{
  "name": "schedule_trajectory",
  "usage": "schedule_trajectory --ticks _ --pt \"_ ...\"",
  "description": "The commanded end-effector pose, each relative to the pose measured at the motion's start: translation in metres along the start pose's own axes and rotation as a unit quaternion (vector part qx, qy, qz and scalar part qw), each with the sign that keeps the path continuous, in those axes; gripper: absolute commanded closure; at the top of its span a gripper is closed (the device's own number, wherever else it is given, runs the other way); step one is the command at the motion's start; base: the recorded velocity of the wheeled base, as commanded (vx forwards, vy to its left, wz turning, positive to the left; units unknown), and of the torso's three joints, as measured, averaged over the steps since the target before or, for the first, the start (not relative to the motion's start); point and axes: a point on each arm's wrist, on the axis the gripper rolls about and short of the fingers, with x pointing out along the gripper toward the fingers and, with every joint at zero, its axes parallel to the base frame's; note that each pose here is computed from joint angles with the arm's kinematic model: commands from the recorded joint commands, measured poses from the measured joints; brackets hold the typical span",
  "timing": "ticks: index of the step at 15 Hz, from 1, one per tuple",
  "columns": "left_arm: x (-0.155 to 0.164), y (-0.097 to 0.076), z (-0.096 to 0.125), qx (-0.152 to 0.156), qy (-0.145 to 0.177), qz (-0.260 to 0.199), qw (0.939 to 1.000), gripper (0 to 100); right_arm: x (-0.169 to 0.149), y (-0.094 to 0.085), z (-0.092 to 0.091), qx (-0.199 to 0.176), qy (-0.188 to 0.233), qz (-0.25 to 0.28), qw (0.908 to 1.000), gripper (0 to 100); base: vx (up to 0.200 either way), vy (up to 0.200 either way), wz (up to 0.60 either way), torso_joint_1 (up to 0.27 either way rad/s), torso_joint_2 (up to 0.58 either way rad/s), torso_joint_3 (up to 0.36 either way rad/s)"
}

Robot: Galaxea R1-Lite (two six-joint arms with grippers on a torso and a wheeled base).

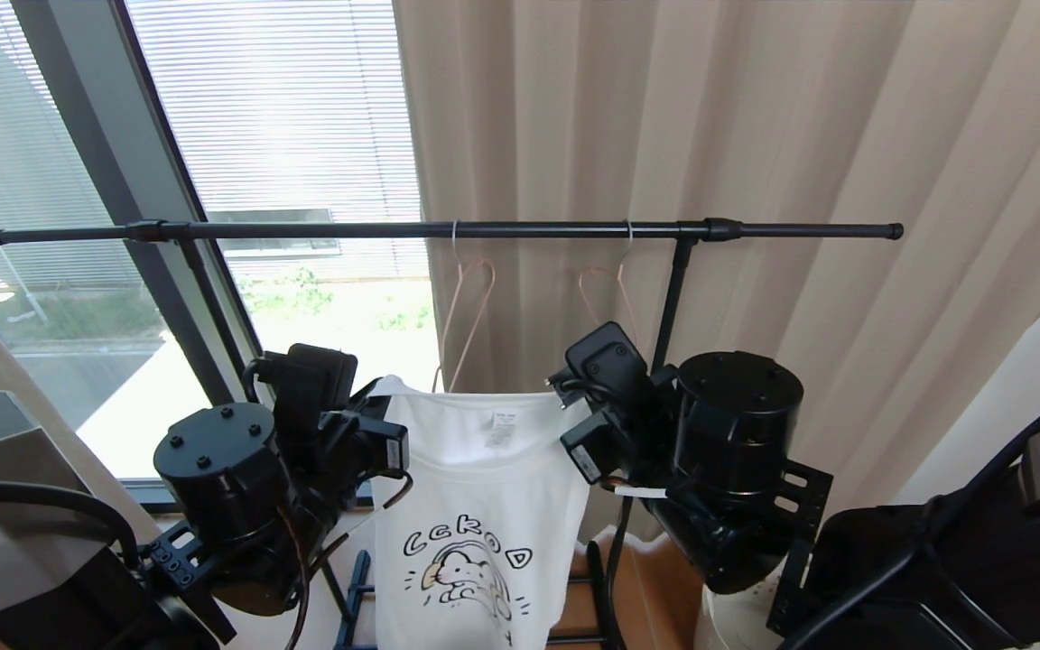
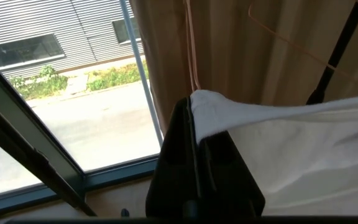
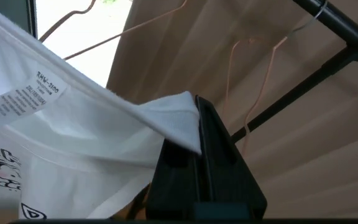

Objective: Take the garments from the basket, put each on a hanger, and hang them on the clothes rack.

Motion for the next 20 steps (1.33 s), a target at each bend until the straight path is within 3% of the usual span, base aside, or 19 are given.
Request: schedule_trajectory --ticks 1,3,9,13,14,16,18,20 --pt "-0.001 0.001 0.002 -0.001 -0.004 0.001 1.0 100 -0.003 -0.001 -0.011 -0.026 0.016 0.007 0.9995 100 0.0 0.0 0.0 0.0 0.0 0.0" --pt "-0.001 0.001 0.002 -0.001 -0.004 0.001 1.0 100 -0.005 0.0 -0.02 -0.052 0.027 0.019 0.9981 100 0.0 0.0 0.0 0.0 0.0 0.0" --pt "-0.003 0.002 0.001 0.002 0.002 0.0 1.0 100 -0.001 -0.007 -0.019 -0.048 0.028 0.009 0.9984 100 0.0 0.0 0.0 0.0 0.0 0.0" --pt "-0.008 0.01 0.049 0.025 0.064 -0.01 0.9976 100 0.01 -0.022 -0.018 -0.04 0.027 -0.016 0.9987 100 0.0 0.0 0.0 0.0 0.0 0.0" --pt "-0.008 0.01 0.049 0.025 0.064 -0.01 0.9976 100 0.01 -0.022 -0.018 -0.04 0.027 -0.016 0.9987 100 0.0 0.0 0.0 0.0 0.0 0.0" --pt "-0.005 0.013 0.08 0.054 0.148 -0.026 0.9872 100 0.011 -0.025 -0.011 -0.033 0.016 -0.021 0.9991 100 0.0 0.0 0.0 0.0 0.0 0.0" --pt "-0.009 0.016 0.093 0.066 0.179 -0.032 0.9811 100 0.012 -0.027 -0.004 -0.024 0.005 -0.026 0.9994 100 0.0 0.0 0.0 0.0 0.0 0.0" --pt "-0.012 0.016 0.09 0.077 0.212 -0.038 0.9735 100 0.011 -0.037 0.009 -0.001 -0.016 -0.039 0.9991 100 0.0 0.0 0.0 0.0 0.0 0.0"
